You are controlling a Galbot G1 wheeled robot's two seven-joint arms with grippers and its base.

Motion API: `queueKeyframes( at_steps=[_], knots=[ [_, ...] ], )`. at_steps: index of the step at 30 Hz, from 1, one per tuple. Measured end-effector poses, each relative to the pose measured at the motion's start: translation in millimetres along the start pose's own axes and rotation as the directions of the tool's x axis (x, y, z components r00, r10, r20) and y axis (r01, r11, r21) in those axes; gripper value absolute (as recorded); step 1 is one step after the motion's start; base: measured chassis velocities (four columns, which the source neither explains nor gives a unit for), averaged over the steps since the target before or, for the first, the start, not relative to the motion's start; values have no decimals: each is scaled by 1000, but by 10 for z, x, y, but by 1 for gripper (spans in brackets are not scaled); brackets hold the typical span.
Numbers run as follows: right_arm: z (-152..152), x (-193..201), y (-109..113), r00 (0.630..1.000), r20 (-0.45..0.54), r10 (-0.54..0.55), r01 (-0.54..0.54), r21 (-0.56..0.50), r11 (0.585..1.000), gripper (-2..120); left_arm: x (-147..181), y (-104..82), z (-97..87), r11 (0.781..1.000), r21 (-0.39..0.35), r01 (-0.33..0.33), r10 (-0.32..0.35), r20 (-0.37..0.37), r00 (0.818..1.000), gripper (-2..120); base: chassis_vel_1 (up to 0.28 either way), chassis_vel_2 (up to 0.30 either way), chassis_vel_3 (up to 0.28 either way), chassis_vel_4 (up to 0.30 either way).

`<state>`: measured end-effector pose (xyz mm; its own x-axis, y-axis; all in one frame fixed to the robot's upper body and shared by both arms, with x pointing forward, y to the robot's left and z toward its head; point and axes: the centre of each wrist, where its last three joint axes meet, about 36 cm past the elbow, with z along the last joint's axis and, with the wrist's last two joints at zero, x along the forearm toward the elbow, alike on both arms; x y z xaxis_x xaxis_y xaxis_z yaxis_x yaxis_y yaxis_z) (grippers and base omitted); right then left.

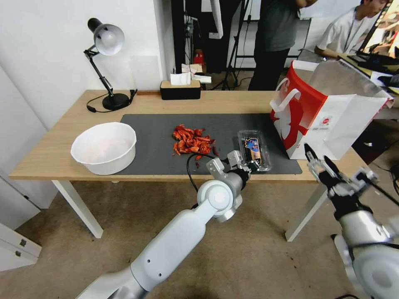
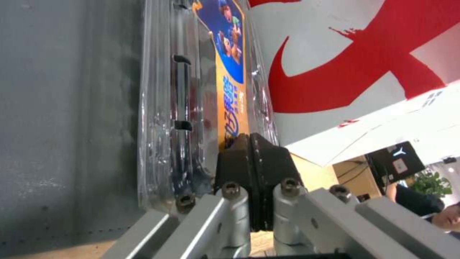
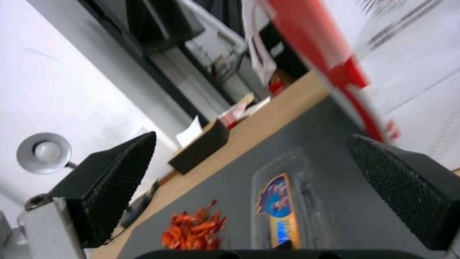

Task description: Close the disposable takeout box, then place it into the delivery bag.

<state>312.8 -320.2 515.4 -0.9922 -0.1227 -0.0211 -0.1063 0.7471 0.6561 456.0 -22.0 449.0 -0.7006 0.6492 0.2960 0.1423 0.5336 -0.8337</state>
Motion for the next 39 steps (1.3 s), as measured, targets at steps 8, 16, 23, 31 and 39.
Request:
queueKeyframes(
  at_steps=[8,16,23,31,39],
  knots=[
    [-15,-407,-32,995,-96,-16,9,-78,997,100,-20,9,11,1000,3,3,-3,1,1000,0,0,0,0,0],
    [-223,-840,-38,974,-227,3,-29,-114,993,100,-43,12,-3,1000,2,6,-6,2,1000,0,0,0,0,0],
    [-395,-1215,-78,939,-335,76,-100,-55,994,100,-74,15,23,1000,5,7,-7,-1,1000,0,0,0,0,0],
    [-286,-1575,-184,874,-462,147,-149,34,988,100,-97,12,52,1000,8,9,-9,-2,1000,0,0,0,0,0],
    [-241,-1773,-141,834,-521,184,-160,92,983,100,-99,35,40,1000,9,14,-14,3,1000,0,0,0,0,0]
  ],
)
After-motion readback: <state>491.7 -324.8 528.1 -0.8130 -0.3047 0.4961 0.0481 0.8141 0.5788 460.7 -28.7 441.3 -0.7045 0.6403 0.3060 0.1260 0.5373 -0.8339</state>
